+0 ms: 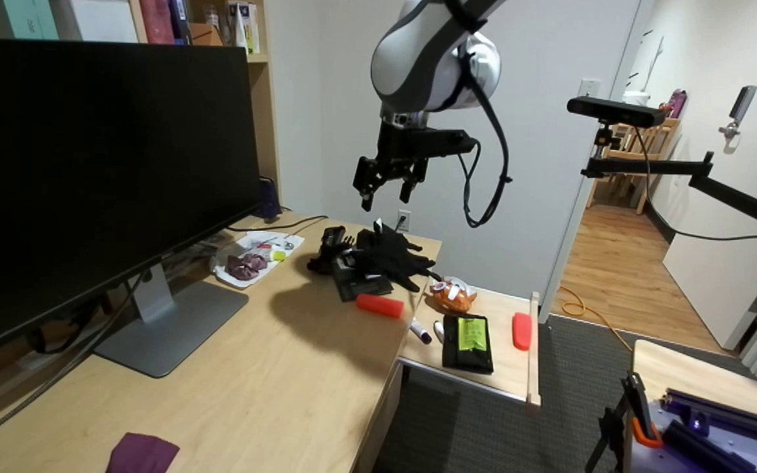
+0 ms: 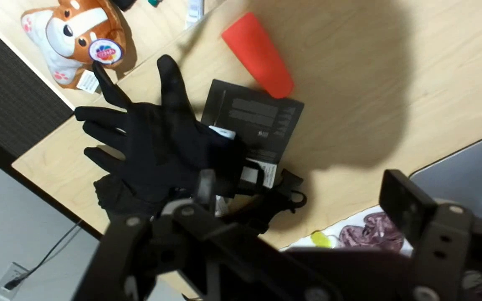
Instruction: Move the black gloves to the left then put the orange object in the drawer
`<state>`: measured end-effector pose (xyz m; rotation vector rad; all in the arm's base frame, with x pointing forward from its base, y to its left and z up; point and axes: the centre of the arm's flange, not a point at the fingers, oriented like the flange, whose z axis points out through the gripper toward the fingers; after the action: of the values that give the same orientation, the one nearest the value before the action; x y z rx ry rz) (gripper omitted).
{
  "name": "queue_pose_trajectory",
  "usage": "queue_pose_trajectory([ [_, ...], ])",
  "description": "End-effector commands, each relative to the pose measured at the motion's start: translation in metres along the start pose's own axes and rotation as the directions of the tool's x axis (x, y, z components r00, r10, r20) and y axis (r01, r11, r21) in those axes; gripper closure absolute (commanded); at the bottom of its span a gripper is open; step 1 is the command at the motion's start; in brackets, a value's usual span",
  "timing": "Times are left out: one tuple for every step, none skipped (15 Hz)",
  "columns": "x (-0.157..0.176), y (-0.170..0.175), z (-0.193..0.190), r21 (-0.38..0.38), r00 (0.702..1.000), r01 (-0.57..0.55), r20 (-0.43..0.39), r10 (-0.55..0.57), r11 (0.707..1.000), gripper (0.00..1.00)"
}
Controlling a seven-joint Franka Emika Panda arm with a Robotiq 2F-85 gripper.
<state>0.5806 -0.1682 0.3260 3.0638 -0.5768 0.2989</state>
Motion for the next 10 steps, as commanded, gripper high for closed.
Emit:
queue_pose_trajectory([
  [0.062,0.007,0.015,-0.029,0.989,-0.145,0.016,0.146,0.989,0.00],
  [0.072,0.011,0.018,-0.036,0.982,-0.185,0.019,0.186,0.982,0.00],
  [0.078,0.017,0.022,-0.044,0.975,-0.218,0.026,0.219,0.975,0.00],
  [0.079,0.019,0.022,-0.043,0.976,-0.216,0.021,0.217,0.976,0.00],
  [0.056,0.017,0.017,-0.037,0.984,-0.176,0.011,0.176,0.984,0.00],
  [0.060,0.020,0.020,-0.041,0.983,-0.181,0.010,0.181,0.983,0.00],
  [0.059,0.021,0.021,-0.042,0.983,-0.181,0.012,0.182,0.983,0.00],
  [0.059,0.020,0.022,-0.040,0.983,-0.180,0.013,0.181,0.983,0.00],
  [0.059,0.018,0.021,-0.038,0.984,-0.177,0.013,0.178,0.983,0.00],
  [0.059,0.016,0.021,-0.037,0.984,-0.176,0.013,0.176,0.984,0.00],
])
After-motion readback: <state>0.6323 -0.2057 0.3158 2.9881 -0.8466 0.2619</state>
